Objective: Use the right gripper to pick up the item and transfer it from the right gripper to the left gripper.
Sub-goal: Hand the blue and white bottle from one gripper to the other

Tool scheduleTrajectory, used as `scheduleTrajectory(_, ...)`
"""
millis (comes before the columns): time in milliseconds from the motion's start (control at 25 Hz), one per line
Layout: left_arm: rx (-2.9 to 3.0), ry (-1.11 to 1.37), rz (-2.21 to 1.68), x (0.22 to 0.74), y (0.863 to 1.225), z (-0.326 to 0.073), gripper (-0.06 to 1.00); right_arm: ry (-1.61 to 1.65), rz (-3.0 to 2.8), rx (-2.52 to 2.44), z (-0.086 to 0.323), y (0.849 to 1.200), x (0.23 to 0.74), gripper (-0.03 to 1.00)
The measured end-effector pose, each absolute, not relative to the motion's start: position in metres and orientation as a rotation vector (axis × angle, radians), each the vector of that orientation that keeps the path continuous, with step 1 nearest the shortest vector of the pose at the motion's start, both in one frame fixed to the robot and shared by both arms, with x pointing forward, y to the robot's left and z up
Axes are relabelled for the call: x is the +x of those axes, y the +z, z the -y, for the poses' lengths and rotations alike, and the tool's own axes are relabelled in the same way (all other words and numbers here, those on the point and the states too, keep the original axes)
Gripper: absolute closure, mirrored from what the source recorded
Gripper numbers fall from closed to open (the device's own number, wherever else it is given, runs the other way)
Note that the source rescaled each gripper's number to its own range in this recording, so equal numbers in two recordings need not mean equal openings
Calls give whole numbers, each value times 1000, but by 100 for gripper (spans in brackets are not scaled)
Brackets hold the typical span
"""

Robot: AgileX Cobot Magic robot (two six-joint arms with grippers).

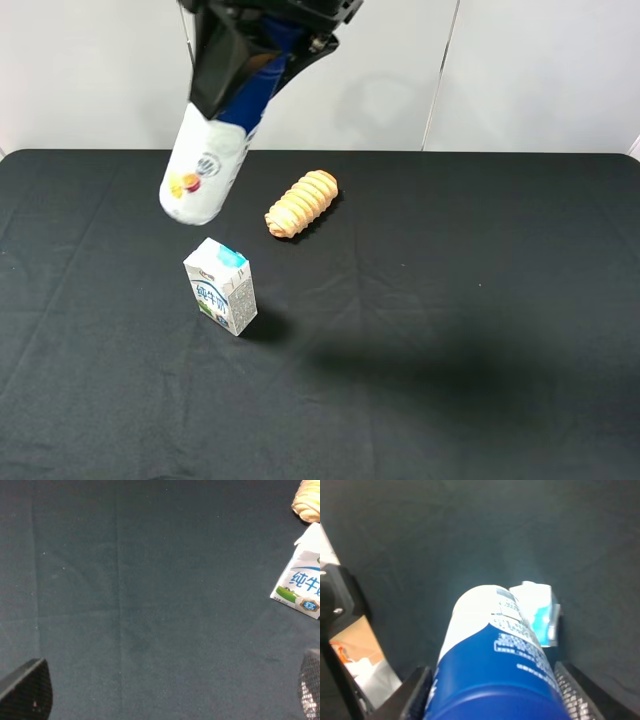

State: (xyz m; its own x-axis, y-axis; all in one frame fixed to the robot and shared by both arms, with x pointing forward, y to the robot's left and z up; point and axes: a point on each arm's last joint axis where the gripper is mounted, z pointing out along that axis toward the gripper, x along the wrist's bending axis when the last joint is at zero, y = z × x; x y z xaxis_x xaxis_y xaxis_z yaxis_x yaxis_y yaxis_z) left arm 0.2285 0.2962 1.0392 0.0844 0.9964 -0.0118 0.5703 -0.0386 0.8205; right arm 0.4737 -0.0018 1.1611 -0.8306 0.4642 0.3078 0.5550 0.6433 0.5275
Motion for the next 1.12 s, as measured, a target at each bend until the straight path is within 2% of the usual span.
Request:
scheduleTrajectory(280, 1772, 848, -1448, 227, 1047, -294, -2, -947, 2698, -830, -1, 1162, 470, 95)
scheduleTrajectory(640, 1964, 691, -1372, 260, 1067, -284, -2, -948, 2695, -829, -1, 1162, 470, 95)
scheduleTrajectory(880, 2007, 689, -1187, 275, 1093, -278, -2, -952, 2682, -827, -2, 1162, 469, 95)
scheduleTrajectory(1120, 2093, 602, -1083, 290, 1099, -270, -2, -961, 2655, -822, -3, 1163, 467, 95)
